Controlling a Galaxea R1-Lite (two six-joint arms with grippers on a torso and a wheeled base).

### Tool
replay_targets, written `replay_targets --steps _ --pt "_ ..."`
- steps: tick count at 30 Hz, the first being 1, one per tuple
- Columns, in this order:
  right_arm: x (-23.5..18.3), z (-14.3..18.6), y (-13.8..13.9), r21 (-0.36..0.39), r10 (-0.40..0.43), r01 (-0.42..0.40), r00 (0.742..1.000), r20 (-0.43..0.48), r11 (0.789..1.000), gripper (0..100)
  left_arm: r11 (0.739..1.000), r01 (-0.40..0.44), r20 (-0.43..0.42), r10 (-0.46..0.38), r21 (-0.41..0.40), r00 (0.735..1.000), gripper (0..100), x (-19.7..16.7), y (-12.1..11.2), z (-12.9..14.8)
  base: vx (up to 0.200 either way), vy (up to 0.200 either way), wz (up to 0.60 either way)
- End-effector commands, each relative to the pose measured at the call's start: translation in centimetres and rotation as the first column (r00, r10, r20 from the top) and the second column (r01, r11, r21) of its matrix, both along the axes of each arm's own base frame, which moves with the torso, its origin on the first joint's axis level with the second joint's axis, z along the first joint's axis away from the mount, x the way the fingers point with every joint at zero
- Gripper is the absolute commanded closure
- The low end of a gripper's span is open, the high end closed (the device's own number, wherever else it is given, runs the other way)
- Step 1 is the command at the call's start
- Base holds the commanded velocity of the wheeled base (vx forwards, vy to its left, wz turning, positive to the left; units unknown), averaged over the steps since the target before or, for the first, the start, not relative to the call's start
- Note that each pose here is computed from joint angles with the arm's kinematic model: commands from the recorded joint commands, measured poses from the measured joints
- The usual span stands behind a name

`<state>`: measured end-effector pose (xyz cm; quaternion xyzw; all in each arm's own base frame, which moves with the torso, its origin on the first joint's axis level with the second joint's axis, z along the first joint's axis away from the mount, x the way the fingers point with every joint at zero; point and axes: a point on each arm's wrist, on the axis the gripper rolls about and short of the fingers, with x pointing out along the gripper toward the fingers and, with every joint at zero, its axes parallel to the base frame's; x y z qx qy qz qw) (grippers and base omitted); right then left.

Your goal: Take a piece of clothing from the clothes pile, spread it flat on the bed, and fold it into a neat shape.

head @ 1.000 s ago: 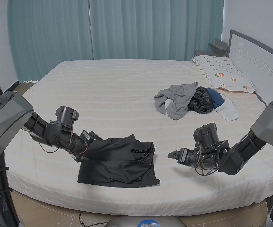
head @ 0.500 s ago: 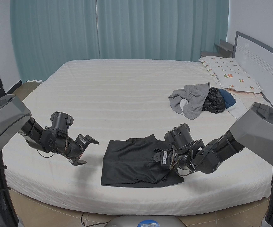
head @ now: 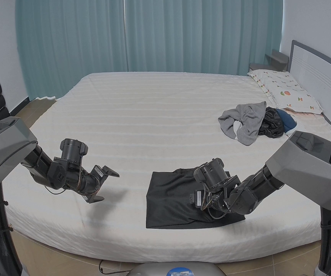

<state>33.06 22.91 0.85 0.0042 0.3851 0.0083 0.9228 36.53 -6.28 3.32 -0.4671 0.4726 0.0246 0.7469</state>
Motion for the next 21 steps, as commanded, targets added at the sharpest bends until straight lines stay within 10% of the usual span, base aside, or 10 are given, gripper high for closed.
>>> replay_targets --steps 1,21 --pt "0.0 -0.6 -1.2 -0.043 -0.027 0.027 1.0 -0.013 0.999 0 1.0 0.0 -0.003 0.0 -0.001 1.0 0 0.0 0.0 0.0 0.0 0.0 0.0" --pt "-4.8 1.5 -12.0 -0.037 -0.142 0.138 0.984 -0.111 0.99 0 1.0 -0.001 0.001 0.001 -0.002 1.0 0 0.0 0.0 0.1 0.0 0.0 0.0"
